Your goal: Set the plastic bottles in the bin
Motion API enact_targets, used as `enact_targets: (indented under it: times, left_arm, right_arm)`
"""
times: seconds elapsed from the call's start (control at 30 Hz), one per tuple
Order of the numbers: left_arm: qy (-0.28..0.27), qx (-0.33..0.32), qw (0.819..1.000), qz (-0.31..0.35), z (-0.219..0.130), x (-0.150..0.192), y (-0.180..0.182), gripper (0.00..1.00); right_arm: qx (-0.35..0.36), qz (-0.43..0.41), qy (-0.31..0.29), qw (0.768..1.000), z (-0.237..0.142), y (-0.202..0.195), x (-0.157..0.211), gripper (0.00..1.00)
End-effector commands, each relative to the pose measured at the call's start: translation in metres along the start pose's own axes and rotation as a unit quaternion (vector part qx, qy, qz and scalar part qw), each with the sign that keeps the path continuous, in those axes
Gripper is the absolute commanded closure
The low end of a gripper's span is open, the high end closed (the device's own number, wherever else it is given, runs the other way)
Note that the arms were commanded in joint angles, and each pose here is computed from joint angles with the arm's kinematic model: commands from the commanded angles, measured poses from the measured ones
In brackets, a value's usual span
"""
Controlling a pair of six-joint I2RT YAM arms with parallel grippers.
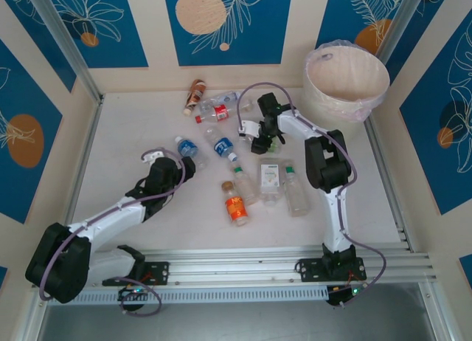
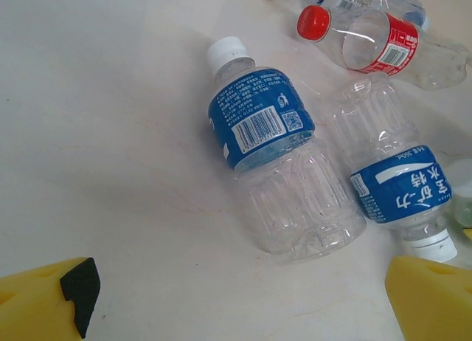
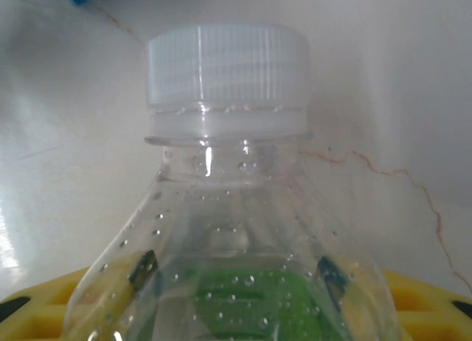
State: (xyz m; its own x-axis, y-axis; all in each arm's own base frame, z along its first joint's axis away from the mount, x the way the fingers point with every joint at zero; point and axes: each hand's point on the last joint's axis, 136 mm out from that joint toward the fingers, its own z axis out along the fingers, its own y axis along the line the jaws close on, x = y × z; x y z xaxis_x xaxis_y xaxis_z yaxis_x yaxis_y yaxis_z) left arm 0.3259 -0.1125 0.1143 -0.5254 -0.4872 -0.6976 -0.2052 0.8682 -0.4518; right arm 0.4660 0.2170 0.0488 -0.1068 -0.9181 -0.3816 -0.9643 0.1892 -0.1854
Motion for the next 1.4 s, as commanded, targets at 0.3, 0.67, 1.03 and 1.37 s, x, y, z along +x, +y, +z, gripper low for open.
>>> enact_targets:
  times: [0.3, 0.67, 1.03, 1.37]
  left_arm:
    - [0.006, 0.014, 1.0, -0.017, 0.006, 0.001, -0.003, 0.0]
    - [-0.015, 0.008, 0.999, 0.029, -0.004, -0.019, -0.005, 0.0]
    - [-0.016, 0.181, 0.974, 0.135, -0.031, -0.029, -0.071, 0.0]
    - [0.032, 0.243, 0.96, 0.136, -0.03, -0.019, -0.102, 0.0]
  right_arm:
    - [0.1, -0.018, -0.119, 0.988, -0.087, -0.015, -0.041, 1.0]
    - [0.128, 0.079, -0.287, 0.946, -0.2, -0.005, -0.08, 1.0]
    - [0.192, 0.22, -0.403, 0.867, -0.322, -0.022, -0.071, 1.0]
    - [0.284, 0.327, -0.446, 0.783, -0.405, -0.046, -0.041, 1.0]
